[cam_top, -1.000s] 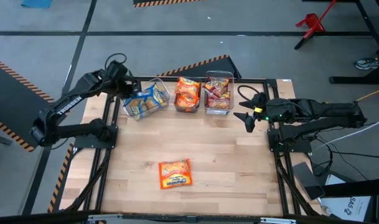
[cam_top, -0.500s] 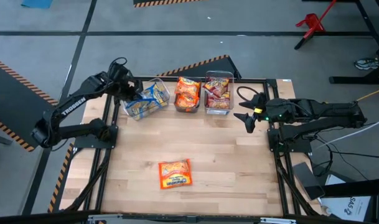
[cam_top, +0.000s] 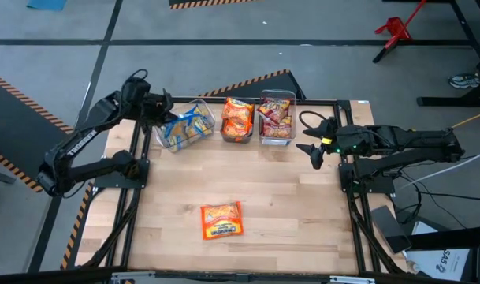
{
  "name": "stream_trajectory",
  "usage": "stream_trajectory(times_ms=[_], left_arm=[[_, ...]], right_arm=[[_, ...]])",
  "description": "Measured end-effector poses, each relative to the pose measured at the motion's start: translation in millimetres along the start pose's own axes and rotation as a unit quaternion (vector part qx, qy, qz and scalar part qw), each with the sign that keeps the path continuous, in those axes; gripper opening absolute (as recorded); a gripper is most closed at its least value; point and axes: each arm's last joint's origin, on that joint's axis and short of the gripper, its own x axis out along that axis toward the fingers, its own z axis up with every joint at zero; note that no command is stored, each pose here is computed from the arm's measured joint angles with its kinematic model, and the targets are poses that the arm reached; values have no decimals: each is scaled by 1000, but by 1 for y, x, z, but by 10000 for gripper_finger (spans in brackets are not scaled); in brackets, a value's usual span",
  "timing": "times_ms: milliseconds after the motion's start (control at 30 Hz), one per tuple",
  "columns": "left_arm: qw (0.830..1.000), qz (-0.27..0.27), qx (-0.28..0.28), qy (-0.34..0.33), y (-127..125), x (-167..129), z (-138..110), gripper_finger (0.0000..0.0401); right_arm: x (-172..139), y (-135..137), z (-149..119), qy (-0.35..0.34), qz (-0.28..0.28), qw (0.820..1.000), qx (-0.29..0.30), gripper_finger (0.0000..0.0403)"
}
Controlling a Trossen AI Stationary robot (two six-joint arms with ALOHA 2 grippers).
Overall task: Sort Maruchan noodles
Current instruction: Put the blue noodle pack into the left transparent bin
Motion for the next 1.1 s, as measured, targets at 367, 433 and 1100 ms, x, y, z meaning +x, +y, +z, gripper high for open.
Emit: stream_trajectory(times_ms=[367, 433, 1100], left_arm=[[984, -136, -21, -110, -26, -4, 15, 2], [978, -165, -26, -125, -32, -6, 17, 2], [992, -105, -46, -48, -20, 30, -18, 2]], right_arm=[[0, -1, -1, 0, -9, 1000, -5, 278], [0, -1, -1, 4, -12, 1000, -7, 278], [0, -2, -2, 1, -25, 1000, -8, 278]])
